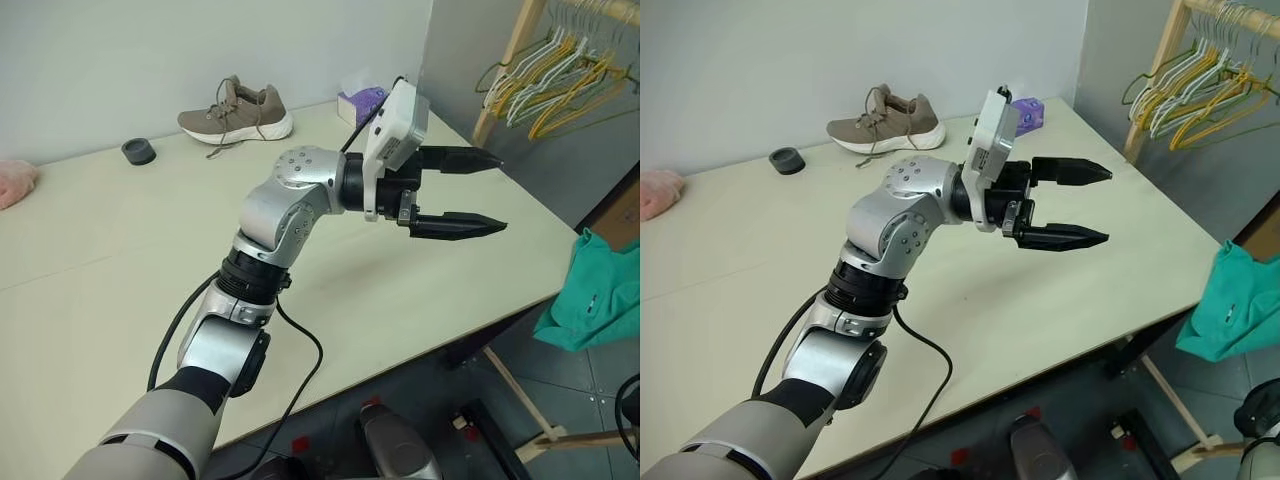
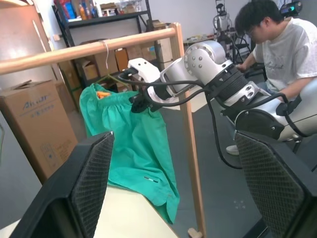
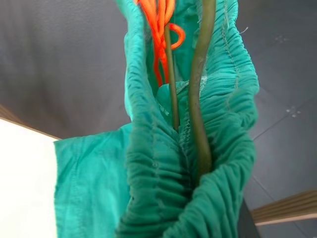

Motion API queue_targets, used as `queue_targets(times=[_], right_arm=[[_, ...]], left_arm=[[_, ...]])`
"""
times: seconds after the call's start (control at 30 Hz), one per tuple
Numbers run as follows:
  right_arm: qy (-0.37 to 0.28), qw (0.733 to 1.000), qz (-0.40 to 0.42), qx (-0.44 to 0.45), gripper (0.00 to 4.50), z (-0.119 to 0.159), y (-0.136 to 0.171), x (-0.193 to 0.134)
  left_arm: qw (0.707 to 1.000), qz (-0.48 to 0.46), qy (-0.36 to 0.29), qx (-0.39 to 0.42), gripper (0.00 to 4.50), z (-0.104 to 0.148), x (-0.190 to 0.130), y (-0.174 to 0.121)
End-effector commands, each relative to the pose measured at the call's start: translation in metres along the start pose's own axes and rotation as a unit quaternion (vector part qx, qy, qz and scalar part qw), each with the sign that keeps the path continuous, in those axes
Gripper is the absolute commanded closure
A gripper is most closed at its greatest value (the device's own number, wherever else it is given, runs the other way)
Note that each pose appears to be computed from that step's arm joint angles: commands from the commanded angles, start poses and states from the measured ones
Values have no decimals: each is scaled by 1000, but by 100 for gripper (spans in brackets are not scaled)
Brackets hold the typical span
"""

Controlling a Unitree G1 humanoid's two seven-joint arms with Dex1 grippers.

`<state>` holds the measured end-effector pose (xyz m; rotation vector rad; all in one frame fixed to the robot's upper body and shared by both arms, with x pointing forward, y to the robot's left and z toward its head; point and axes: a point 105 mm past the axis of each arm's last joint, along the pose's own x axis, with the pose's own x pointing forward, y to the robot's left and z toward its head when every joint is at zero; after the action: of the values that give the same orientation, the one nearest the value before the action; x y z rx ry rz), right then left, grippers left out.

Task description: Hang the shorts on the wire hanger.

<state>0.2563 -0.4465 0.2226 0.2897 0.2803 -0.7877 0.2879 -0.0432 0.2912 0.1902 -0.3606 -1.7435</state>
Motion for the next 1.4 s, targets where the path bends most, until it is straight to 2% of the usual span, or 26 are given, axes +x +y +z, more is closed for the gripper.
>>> queue_targets(times=[0.03, 0.2, 0.33, 0.53, 0.73, 0.83, 0.97, 1.0, 1.07, 1.13, 1.2, 1.3, 1.4], right_arm=[[-43, 999, 10, 13, 312, 18, 3, -10], [-73, 997, 3, 21, 134, 28, 3, -15], [-130, 991, -38, 19, 3, 46, -7, -23], [-219, 972, -78, -28, 3, 73, -11, -38], [-312, 938, -103, -107, 3, 97, -5, -55], [-336, 928, -91, -132, 3, 101, 2, -58], [-330, 935, -77, -105, 3, 95, 4, -54], [-345, 931, -69, -99, 3, 98, 6, -57], [-388, 916, -38, -91, 3, 108, 18, -68], [-438, 889, 15, -134, 3, 115, 44, -83], [-453, 870, 96, -167, 3, 106, 77, -91], [-430, 842, 248, -211, 3, 70, 133, -103], [-369, 808, 387, -247, 3, 19, 178, -116]], left_arm=[[1000, -11, -2, 23, 37, 9, 4, -2], [1000, -10, 0, 24, 37, 8, 4, -3], [1000, -8, 3, 26, 37, 6, 2, -3], [1000, -9, 5, 26, 37, 5, 2, -4], [1000, -10, 7, 24, 37, 3, 2, -5], [1000, -9, 8, 24, 37, 2, 2, -6], [1000, -7, 11, 23, 37, 0, 0, -6], [1000, -7, 12, 23, 37, 0, 0, -6], [1000, -3, 13, 23, 37, 0, -1, -5], [1000, 6, 16, 24, 37, -1, -4, -3], [999, 28, 25, 28, 37, -5, -10, 2], [991, 108, 63, 50, 37, -19, -29, 20], [966, 216, 120, 80, 37, -36, -63, 40]])
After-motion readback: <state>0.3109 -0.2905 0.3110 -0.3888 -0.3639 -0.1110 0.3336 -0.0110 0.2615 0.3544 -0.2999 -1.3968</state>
